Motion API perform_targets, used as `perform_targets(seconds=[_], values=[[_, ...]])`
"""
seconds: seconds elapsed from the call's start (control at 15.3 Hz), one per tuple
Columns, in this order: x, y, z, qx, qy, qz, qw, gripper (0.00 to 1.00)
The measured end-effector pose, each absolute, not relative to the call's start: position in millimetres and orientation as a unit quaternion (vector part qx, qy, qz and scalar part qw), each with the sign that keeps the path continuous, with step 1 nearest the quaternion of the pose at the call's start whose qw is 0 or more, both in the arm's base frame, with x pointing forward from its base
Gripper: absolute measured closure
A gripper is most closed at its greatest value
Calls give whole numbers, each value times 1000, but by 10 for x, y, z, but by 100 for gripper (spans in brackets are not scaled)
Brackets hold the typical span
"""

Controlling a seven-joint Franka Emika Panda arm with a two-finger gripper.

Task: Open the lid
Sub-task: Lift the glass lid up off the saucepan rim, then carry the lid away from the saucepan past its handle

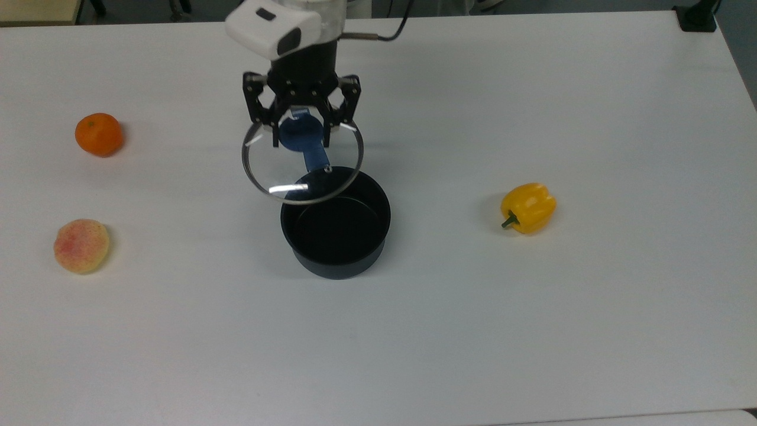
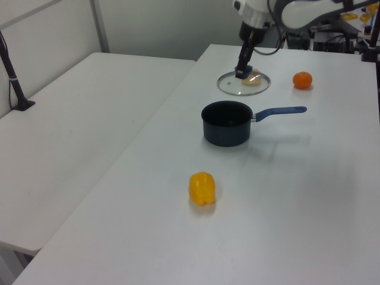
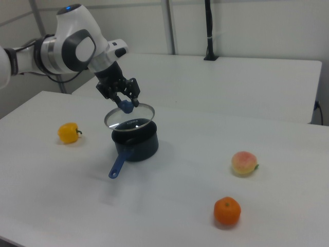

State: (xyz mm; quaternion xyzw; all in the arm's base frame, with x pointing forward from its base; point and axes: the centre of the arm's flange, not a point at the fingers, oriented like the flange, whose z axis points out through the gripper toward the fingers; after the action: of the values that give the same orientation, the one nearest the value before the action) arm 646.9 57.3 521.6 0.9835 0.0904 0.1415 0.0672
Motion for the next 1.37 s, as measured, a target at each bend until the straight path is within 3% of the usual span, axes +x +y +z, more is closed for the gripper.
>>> perform_targets(seconds=[0.26,0.65,0.98,1.37], values=[[6115,403,5419,989,80,104,70,34],[5293,249,5639,994,77,28,67,34],[4779,189,5193,992,79,-74,66,34],[4589,210,4472,987,91,-113,64,34]])
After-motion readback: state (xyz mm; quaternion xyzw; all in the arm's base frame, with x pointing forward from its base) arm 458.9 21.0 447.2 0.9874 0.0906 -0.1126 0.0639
